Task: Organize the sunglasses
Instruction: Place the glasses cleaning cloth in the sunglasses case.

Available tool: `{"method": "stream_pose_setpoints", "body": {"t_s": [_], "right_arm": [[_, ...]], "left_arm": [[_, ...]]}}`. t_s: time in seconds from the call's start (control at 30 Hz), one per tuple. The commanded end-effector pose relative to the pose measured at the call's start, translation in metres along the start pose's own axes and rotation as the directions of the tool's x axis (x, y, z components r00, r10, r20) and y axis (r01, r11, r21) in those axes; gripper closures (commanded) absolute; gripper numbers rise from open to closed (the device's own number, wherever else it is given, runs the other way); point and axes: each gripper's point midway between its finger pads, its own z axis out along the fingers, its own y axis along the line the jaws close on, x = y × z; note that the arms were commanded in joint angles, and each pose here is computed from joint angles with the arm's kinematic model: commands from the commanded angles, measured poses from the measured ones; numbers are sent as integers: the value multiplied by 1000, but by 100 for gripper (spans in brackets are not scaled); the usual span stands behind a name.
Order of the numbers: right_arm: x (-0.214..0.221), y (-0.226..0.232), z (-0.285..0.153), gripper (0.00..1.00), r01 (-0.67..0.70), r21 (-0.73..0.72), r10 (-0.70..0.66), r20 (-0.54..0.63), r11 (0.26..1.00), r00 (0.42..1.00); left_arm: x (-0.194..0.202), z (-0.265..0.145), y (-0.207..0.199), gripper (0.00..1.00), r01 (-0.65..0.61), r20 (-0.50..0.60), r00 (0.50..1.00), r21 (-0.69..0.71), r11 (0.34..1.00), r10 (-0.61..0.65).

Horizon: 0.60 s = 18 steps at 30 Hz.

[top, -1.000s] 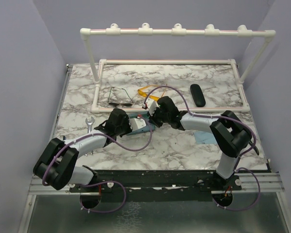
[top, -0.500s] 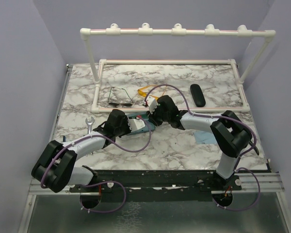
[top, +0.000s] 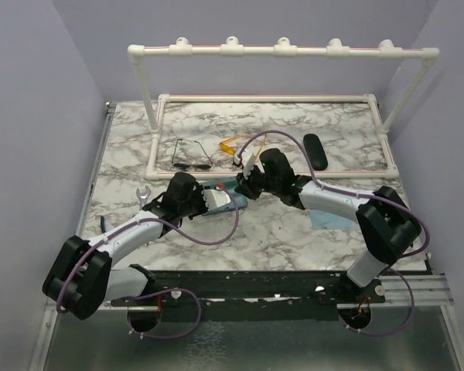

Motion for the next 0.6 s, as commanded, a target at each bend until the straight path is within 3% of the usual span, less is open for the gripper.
{"method": "stream_pose_setpoints", "body": {"t_s": [0.0,0.37,0.57], "right_arm": [[3,7,10,86,-68,-41,70,36,997,997],[4,-12,39,97,-45,26,41,132,999,990],[20,-17,46,99,-72,60,64,120,996,991]], "left_arm": [[-14,1,-14,78,-5,60,998,108,994,-1],[-28,20,22,81,17,143,990,-78,997,-6],[-21,27,15,82,4,138,990,-62,998,4]]}}
